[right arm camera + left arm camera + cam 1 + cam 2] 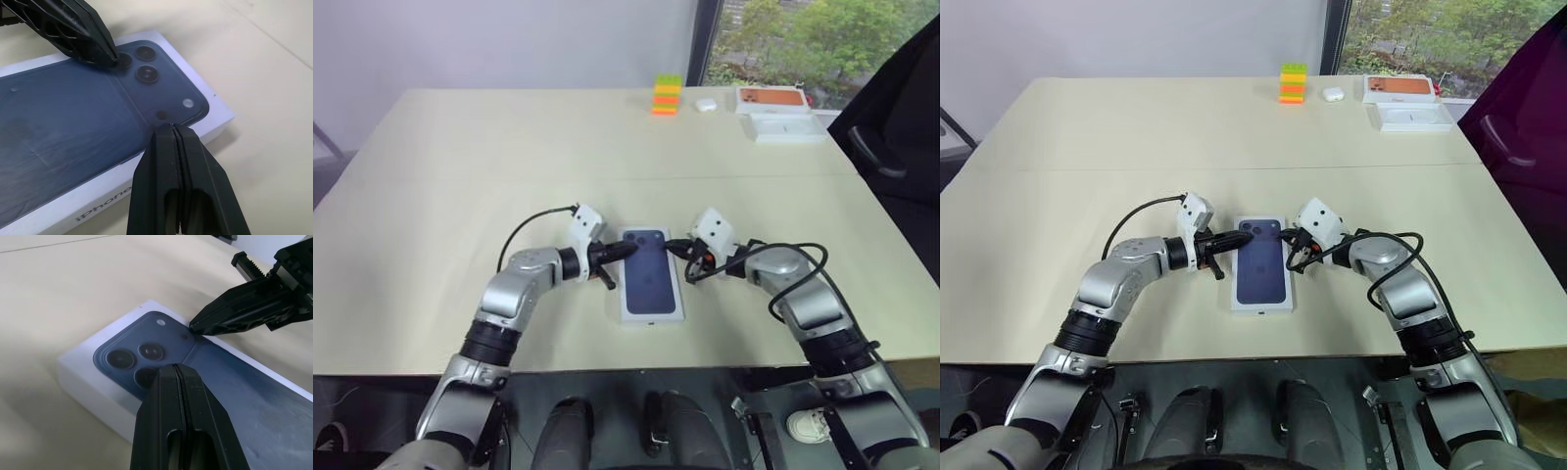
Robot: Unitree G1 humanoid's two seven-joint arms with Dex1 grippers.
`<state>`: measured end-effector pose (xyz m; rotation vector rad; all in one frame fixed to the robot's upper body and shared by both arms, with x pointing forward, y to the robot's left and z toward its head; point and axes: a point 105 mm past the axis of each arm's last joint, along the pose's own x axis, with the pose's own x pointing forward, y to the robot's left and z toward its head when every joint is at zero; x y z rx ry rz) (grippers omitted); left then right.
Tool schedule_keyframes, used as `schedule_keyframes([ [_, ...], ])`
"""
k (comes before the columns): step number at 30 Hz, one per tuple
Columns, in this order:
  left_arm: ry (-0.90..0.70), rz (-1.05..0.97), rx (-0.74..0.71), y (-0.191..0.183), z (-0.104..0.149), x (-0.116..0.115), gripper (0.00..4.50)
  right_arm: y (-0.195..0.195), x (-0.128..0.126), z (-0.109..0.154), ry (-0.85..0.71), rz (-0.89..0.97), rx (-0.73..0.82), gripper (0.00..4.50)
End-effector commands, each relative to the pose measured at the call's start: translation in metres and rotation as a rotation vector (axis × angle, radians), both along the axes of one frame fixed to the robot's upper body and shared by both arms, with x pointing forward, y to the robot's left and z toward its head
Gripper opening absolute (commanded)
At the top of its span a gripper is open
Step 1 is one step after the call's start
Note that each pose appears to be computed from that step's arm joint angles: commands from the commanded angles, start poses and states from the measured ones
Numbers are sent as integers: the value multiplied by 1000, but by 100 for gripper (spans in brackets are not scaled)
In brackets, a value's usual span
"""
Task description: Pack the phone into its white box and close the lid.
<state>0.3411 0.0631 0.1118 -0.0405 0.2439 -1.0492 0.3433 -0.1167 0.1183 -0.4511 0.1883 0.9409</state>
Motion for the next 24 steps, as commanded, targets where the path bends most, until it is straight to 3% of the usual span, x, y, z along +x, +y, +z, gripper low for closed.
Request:
schedule_keyframes([
  [1,43,-89,74,3,-19,-21,0,0,-27,-5,91,100,19,5],
  [7,66,-128,20,-5,-17,-32,0,-5,-57,-23,198,190,-37,5],
  [12,24,-226,54,-5,-16,-48,0,-4,-90,-30,297,334,-72,5],
  [14,-21,-170,97,4,-14,-40,0,-5,-85,-21,311,317,-19,5],
  [17,-48,-65,92,25,-2,-22,0,-7,-60,4,215,234,79,5],
  [22,-105,10,93,57,17,-13,0,-14,-43,29,156,181,174,5],
  [24,-132,63,77,77,29,-10,0,-23,-38,34,122,153,164,59],
])
